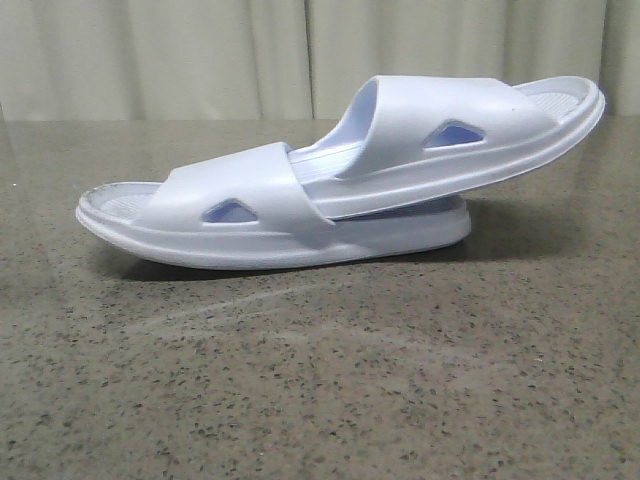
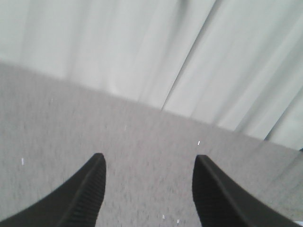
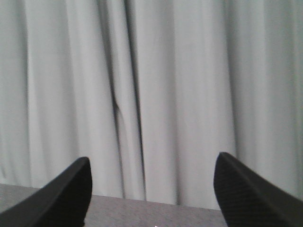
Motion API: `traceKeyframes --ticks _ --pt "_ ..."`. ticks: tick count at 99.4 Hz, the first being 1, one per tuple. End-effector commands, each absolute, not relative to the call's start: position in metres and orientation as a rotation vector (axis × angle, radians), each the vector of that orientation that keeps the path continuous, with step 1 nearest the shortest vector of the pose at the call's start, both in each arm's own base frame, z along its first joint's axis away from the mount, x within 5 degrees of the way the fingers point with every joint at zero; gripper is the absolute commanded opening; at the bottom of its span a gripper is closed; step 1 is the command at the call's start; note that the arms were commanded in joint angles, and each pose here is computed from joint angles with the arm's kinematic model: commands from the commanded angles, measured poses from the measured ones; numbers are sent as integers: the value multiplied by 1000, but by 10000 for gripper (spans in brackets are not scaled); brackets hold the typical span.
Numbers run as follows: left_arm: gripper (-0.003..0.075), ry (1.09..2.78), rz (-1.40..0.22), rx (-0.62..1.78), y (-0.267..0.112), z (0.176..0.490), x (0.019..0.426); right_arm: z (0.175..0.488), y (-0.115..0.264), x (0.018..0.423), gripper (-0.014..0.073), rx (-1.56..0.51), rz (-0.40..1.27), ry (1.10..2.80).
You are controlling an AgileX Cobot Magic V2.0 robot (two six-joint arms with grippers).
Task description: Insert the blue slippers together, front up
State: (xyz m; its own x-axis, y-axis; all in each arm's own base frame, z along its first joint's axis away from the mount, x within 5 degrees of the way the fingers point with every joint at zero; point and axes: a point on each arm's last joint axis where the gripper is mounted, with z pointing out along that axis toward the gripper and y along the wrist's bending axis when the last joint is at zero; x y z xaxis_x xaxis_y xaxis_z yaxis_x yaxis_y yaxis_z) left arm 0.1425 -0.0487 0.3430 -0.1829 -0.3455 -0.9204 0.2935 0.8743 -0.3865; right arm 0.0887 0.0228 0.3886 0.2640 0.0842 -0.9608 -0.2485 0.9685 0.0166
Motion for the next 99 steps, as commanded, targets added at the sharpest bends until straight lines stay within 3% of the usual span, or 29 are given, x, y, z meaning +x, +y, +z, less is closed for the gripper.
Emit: traceKeyframes --ticks 1,20,52,99 --pt "363 1532 -504 8 -41 363 125 380 18 94 474 -136 107 1284" --pt "363 1473 -475 42 -33 353 100 343 19 98 474 -162 94 1376" --pt "363 1456 -460 57 -24 310 72 315 14 77 474 -181 118 1361" --pt "363 1512 -396 105 -23 269 68 278 10 64 451 -182 117 1368"
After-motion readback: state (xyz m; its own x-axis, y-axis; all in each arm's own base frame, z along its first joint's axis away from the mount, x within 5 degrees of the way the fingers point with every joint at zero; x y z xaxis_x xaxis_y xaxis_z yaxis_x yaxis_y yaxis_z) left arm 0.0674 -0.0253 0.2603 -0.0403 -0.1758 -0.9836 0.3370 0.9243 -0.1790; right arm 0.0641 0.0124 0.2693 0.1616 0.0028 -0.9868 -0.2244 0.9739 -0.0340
